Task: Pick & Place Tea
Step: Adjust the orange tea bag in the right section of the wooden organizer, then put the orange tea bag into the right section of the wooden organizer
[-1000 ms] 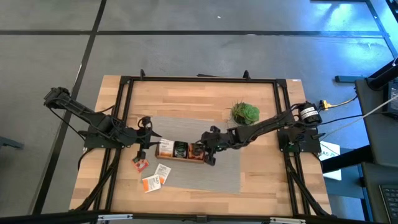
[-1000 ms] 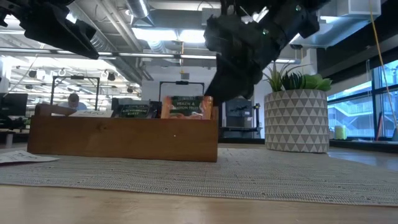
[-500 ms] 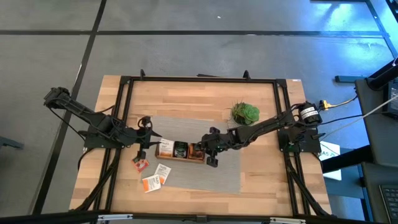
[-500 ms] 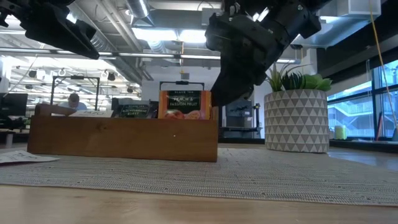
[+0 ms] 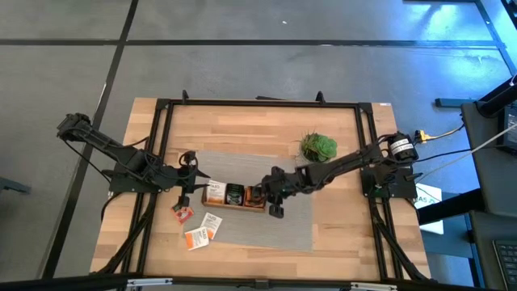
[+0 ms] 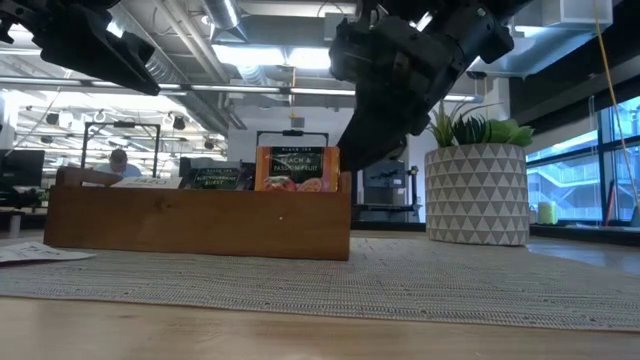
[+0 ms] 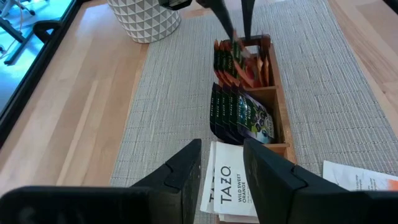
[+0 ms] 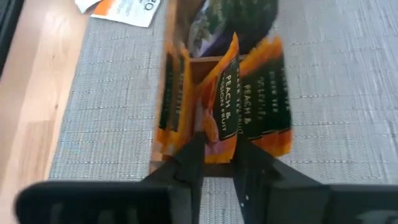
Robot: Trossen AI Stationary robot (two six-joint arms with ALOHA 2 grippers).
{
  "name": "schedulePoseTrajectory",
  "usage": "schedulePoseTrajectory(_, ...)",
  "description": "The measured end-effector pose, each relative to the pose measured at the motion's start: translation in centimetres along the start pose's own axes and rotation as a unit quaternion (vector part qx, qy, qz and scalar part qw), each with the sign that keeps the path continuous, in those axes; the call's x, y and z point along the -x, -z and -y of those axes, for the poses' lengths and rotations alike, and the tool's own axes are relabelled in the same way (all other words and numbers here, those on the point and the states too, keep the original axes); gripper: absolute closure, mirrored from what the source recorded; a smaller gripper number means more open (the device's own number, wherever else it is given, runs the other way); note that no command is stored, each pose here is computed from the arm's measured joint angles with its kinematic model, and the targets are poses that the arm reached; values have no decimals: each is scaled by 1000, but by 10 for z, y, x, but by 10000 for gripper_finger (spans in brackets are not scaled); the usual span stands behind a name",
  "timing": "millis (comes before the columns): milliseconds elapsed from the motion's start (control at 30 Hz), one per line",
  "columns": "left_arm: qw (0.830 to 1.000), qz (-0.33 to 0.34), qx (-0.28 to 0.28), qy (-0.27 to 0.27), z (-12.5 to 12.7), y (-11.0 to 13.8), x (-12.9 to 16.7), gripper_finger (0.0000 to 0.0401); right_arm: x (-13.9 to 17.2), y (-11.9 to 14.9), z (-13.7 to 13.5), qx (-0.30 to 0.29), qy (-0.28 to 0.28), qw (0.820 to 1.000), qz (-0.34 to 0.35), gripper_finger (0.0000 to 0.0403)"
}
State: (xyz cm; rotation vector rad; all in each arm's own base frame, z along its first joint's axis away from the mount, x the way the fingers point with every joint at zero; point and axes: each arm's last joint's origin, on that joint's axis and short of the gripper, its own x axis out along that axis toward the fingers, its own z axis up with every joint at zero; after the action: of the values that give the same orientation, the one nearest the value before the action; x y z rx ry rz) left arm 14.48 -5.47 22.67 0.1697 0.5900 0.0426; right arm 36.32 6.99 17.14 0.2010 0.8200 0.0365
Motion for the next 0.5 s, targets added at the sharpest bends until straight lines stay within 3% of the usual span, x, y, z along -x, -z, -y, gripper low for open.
schedulePoseTrajectory(167,1000,0,0,0,0,0,0,285,8,-5,6,-7,6,1000,2,298)
schedulePoseTrajectory(333,1000,0,0,0,0,0,0,285,36,-15,3,-4,1,1000,22,288)
schedulePoseTrajectory(500,1000,3,6,3,0,-1,0,285,62,-29,-1,55,-10,996,73,288)
